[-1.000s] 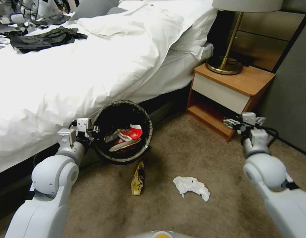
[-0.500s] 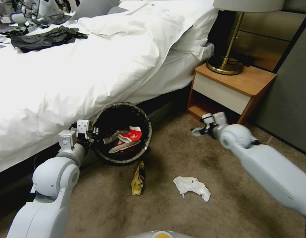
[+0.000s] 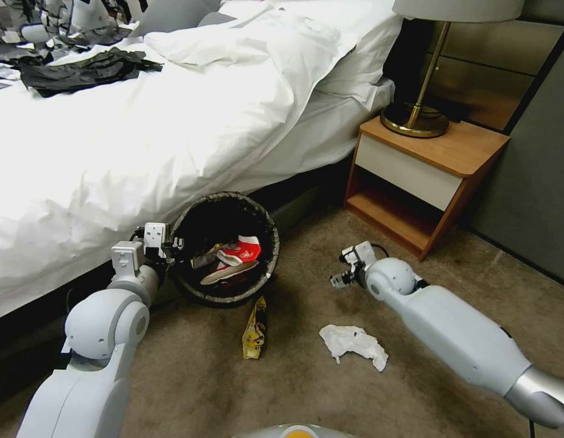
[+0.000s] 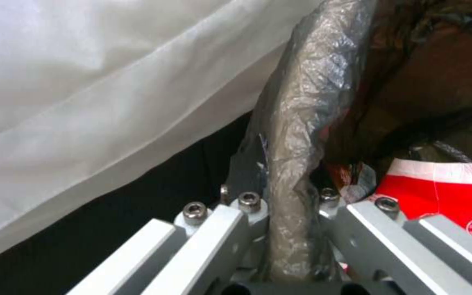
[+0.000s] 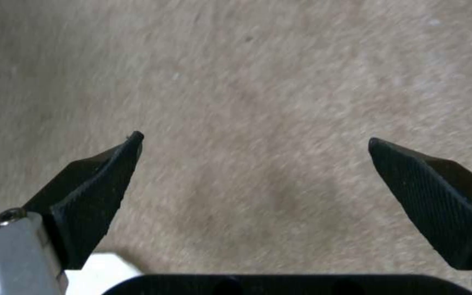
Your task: Pick up the trash bin, then pick up the garbage from the floor and place it into the trash bin.
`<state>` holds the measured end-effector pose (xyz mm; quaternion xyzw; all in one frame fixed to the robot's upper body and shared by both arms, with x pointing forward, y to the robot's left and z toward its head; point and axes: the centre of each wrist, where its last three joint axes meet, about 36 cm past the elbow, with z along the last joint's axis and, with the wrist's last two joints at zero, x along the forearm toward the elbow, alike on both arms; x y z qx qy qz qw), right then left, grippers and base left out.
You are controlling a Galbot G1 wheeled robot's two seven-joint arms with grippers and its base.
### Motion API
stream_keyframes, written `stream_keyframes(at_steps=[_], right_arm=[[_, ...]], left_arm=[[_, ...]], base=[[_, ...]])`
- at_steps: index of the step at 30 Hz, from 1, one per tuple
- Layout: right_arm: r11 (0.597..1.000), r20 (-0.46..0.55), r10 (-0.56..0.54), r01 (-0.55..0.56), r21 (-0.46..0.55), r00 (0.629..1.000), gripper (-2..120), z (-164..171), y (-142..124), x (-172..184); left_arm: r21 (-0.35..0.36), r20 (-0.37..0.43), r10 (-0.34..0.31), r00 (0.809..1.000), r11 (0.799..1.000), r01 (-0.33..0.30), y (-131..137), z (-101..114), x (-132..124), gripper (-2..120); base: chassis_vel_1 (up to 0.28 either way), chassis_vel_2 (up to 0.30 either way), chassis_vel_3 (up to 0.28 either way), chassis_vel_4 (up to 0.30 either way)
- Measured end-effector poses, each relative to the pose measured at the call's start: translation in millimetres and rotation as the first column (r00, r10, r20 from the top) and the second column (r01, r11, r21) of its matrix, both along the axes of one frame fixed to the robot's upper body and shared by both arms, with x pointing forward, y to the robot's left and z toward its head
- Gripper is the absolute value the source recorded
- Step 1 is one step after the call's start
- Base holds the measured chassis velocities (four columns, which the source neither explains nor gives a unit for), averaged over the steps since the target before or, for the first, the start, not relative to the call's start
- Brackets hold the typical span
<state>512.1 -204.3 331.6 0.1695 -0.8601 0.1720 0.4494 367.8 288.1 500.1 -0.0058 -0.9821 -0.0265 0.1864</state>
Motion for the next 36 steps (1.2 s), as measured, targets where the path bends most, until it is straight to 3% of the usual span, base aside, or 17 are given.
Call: stream_keyframes(at_steps=[21,30,36], right_arm=[[0.984,-0.102,0.168,-0.173,-0.037,0.98,100,-39,58,-65],[0.982,-0.145,0.171,-0.181,-0.058,0.974,100,-59,59,-80],[0.982,-0.163,0.143,-0.161,-0.1,0.976,100,-71,35,-82]], left_arm=[[-0.005,-0.019,0.004,1.0,1.0,-0.004,0,-8,3,0],[-0.009,-0.023,0.005,1.0,1.0,-0.005,1,-9,5,0],[-0.008,-0.022,0.006,1.0,1.0,-0.006,3,-8,5,0]], base=[[0.0,0.0,0.0,0.0],[0.0,0.0,0.0,0.0],[0.0,0.0,0.0,0.0]])
